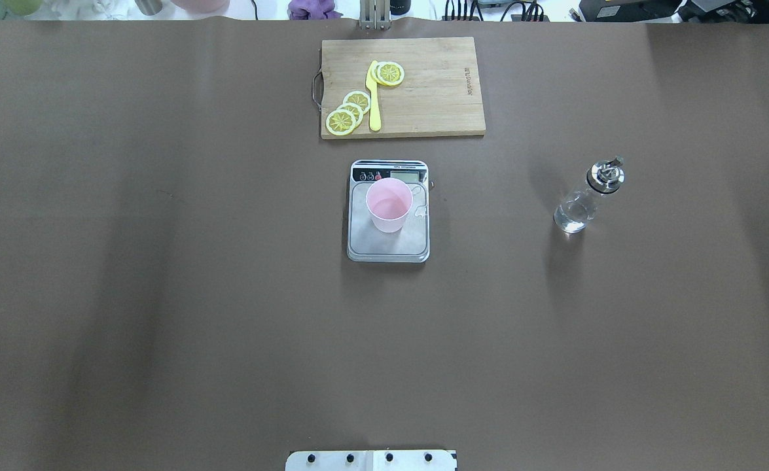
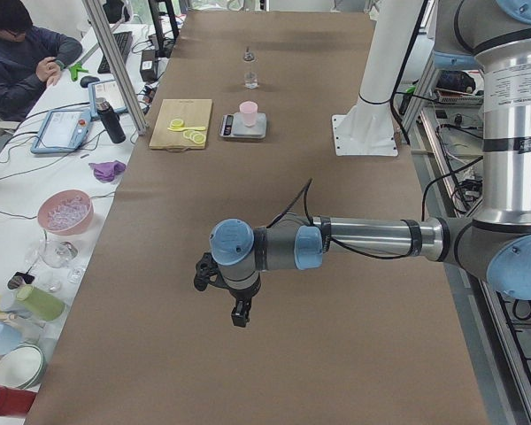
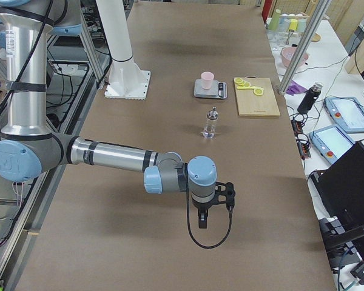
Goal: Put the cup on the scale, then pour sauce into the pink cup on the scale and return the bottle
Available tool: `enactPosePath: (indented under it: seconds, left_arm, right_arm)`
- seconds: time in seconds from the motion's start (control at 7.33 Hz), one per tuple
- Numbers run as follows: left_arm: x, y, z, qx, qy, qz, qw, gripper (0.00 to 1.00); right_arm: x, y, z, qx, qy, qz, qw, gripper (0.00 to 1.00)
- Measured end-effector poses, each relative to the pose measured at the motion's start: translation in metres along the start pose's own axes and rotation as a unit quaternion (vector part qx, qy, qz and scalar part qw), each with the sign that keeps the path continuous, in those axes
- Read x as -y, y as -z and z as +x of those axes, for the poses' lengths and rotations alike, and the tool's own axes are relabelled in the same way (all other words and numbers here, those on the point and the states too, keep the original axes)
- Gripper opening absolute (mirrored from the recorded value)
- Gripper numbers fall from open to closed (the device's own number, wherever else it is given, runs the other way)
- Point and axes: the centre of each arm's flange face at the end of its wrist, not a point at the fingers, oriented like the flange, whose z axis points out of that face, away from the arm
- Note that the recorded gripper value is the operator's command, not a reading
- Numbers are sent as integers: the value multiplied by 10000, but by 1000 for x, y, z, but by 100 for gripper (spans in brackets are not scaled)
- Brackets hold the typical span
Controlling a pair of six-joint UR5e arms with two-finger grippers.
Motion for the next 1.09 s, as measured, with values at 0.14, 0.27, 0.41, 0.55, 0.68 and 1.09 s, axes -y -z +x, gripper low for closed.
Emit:
enactPosePath:
  seconds: [0.14, 0.27, 0.41, 0.55, 0.68, 1.09]
  left_arm:
    - [-1, -1, 0, 0, 3, -7, 10000, 99]
    - [-2, -1, -1, -2, 9, -14, 10000, 99]
    - [-3, -2, -1, -5, 14, -21, 10000, 99]
    - [-3, -3, -2, -9, 26, -30, 10000, 99]
    - [-3, -4, -3, -13, 40, -42, 10000, 99]
    - [-3, -5, -4, -14, 49, -55, 10000, 99]
  right_arm:
    - [-2, 1, -1, 30, 22, 8, 10000, 100]
    - [-1, 4, -4, 40, 57, 42, 10000, 100]
    - [-1, 7, -6, 45, 75, 64, 9999, 100]
    - [-2, 7, -7, 51, 75, 66, 9999, 100]
    - [-3, 7, -7, 55, 74, 63, 9999, 100]
    - [-8, 10, -9, 61, 93, 82, 9999, 100]
